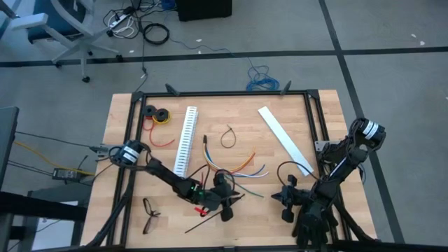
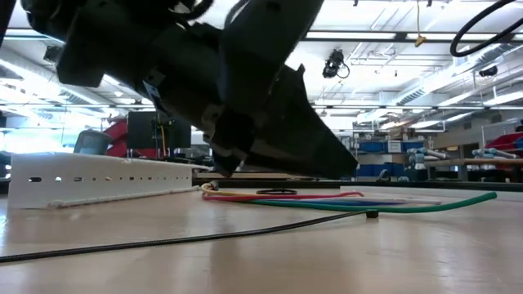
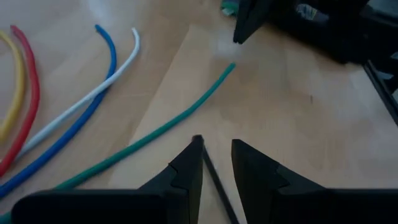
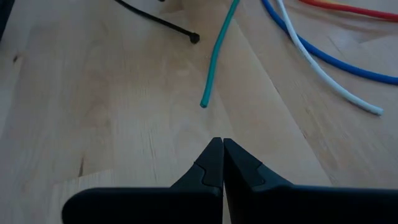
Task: Ziptie cables
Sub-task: Insert the black zip tie into the lock head
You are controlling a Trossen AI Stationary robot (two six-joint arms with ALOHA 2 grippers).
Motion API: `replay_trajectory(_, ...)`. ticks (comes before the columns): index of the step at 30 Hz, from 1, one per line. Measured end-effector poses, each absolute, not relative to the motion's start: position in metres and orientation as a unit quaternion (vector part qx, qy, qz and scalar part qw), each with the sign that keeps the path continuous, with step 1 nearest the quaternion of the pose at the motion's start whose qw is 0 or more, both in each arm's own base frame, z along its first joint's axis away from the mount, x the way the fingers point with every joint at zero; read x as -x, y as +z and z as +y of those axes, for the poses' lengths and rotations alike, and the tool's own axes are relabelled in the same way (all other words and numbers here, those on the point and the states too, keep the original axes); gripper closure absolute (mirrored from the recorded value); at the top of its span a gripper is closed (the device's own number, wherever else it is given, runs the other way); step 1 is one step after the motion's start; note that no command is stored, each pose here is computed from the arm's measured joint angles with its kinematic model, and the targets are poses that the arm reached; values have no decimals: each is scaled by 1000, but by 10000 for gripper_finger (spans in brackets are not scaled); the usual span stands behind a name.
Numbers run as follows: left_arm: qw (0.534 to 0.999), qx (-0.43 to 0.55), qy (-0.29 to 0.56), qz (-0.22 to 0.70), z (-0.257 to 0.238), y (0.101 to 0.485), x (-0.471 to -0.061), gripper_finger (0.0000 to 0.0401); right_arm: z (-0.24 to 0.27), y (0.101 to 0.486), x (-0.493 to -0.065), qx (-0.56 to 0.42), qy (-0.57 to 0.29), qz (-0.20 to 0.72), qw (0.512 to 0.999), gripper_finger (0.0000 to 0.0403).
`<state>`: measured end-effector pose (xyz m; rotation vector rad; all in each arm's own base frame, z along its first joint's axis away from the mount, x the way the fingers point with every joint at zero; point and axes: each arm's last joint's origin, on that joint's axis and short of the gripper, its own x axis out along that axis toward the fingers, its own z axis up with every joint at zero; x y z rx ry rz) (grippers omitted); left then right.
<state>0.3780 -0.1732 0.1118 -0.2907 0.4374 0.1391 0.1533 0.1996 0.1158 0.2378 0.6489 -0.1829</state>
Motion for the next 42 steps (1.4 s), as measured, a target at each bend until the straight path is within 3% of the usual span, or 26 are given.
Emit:
replay_trajectory(8, 963, 143, 54, 222, -175, 108, -378, 307, 200, 116, -153, -114, -89, 317, 937, 403)
replay_trajectory(16, 966, 77, 46, 243, -183, 88, -393, 307, 200, 116, -153, -114, -89, 317, 937, 403)
replay_trajectory(20, 961, 42, 97, 255, -184, 85, -405, 307, 200, 116, -154, -116, -88, 315, 938, 403)
replay_trajectory(42, 962, -5, 121, 245, -191, 110, -419, 307, 200, 116, -154, -118, -85, 317, 937, 403)
